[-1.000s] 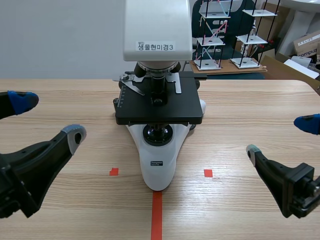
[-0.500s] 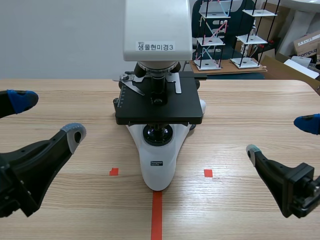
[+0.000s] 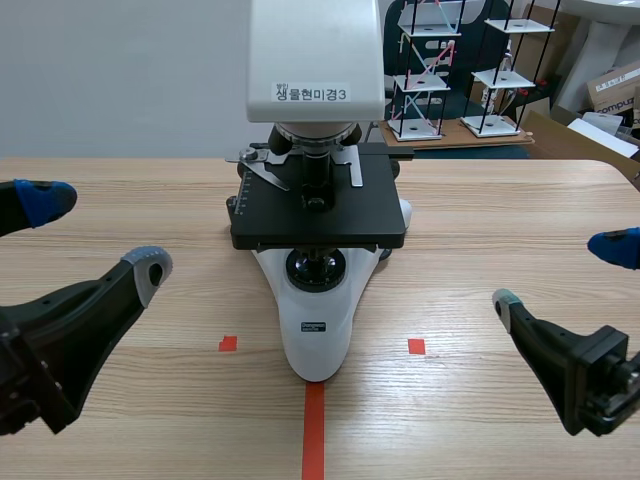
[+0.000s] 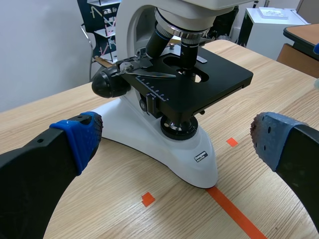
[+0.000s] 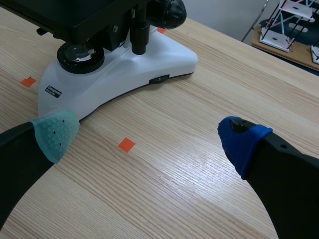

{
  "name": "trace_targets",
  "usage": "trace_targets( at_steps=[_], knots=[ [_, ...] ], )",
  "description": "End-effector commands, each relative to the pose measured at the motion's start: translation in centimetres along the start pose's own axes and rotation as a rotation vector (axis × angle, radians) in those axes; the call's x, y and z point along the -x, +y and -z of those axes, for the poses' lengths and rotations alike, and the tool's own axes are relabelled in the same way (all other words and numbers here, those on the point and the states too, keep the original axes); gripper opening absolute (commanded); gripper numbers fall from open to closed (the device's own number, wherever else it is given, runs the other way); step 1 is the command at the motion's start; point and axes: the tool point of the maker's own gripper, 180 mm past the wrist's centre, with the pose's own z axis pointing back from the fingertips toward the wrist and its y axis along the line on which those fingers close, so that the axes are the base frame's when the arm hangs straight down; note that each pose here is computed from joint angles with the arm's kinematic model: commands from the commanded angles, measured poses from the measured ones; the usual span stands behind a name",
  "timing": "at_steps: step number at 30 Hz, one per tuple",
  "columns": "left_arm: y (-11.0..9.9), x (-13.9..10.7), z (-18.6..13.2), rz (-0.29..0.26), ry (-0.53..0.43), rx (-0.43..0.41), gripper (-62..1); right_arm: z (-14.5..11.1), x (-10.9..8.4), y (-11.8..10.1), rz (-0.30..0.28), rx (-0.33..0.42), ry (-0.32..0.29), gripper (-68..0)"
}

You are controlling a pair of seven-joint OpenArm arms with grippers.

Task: Point at the diaphragm

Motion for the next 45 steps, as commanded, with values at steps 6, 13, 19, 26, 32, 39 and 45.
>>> trace_targets(
  at_steps=[6, 13, 19, 26, 32, 39, 45],
  knots=[
    [0.1, -0.5, -0.1, -0.005, -0.021, -0.005, 1.1, 0.2, -1.1, 0.3, -0.003, -0.01, -0.037, -5.8],
    [0.1, -0.5, -0.1, -0.005, -0.021, -0.005, -26.3, 0.2, -1.1, 0.3, -0.003, -0.01, -0.037, -5.8],
    [0.1, -0.2, -0.1, -0.003, -0.007, -0.005, -59.7, 0.2, -1.1, 0.3, -0.003, -0.01, -0.037, -5.8],
    [1.1, 1.8, -1.0, 0.01, -0.003, -0.032, -59.2, 0.2, -1.1, 0.3, -0.003, -0.01, -0.036, -5.8],
    [0.3, 5.3, -3.0, 0.067, -0.048, 0.016, -59.2, 0.2, -1.1, 0.3, -0.003, -0.01, -0.036, -5.8],
    [0.6, 9.1, -2.7, 0.076, -0.052, 0.074, -59.2, 0.2, -1.1, 0.3, -0.003, -0.01, -0.036, -5.8],
    [1.9, 10.9, -1.6, 0.075, -0.105, 0.067, -59.2, 0.2, -1.1, 0.3, -0.003, -0.01, -0.036, -5.8]
  ],
)
